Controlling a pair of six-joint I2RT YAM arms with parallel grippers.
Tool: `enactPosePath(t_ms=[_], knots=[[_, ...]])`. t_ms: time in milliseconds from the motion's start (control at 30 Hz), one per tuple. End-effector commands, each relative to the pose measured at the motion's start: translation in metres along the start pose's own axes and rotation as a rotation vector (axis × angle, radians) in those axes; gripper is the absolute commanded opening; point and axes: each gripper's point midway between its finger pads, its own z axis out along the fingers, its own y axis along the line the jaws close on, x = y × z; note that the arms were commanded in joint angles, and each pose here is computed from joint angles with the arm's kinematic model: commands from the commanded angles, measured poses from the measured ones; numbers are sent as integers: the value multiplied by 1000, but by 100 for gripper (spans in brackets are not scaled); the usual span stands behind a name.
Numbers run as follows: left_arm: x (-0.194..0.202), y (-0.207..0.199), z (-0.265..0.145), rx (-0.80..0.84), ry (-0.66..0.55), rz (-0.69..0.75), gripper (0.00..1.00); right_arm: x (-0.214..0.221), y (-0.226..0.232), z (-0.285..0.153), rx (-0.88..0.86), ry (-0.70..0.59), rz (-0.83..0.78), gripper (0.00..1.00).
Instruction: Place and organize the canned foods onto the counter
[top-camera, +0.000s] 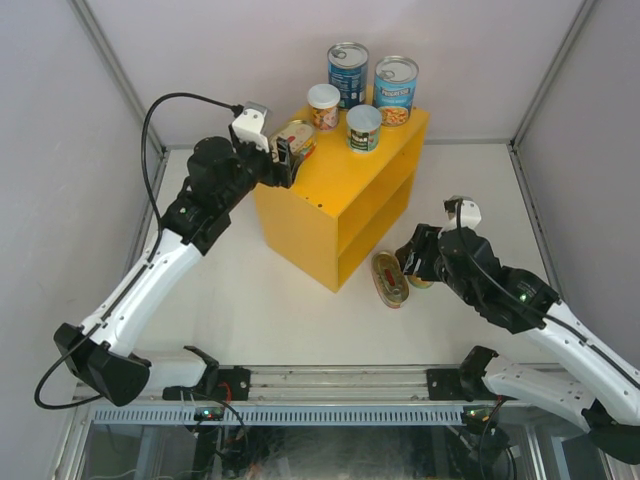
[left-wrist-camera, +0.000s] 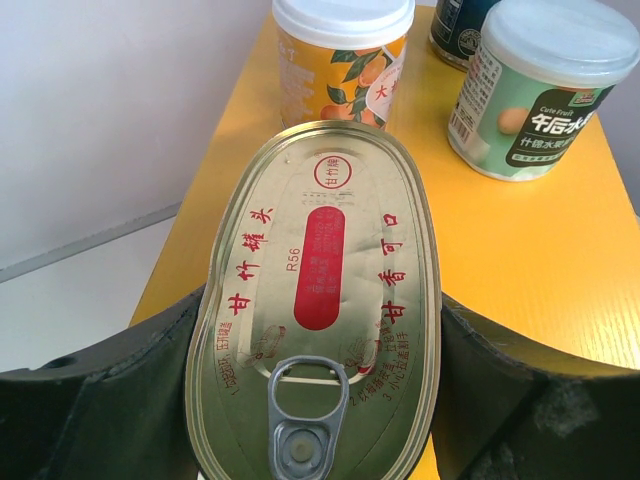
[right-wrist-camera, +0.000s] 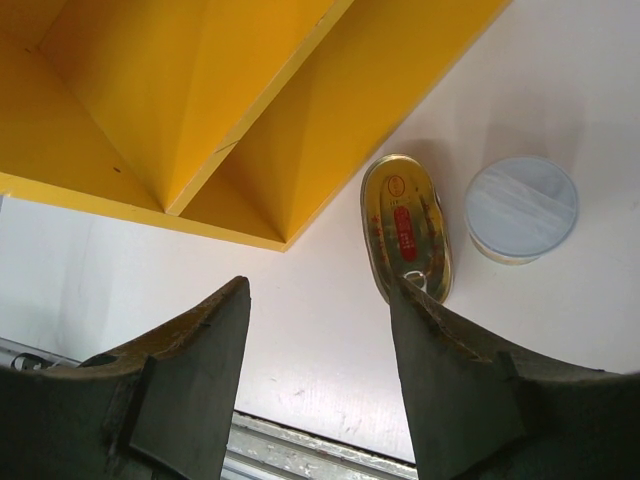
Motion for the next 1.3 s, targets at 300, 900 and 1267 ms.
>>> enactPosePath(t_ms=[300, 900, 1267], knots=[[-23, 21, 4, -24, -127, 35, 0, -19, 11, 2, -15, -48, 28, 58], [-19, 24, 10, 85, -119, 32, 0, -18, 14, 6, -16, -42, 34, 58], [-19, 22, 12, 93, -114, 20, 0, -18, 16, 8, -17, -42, 42, 58]])
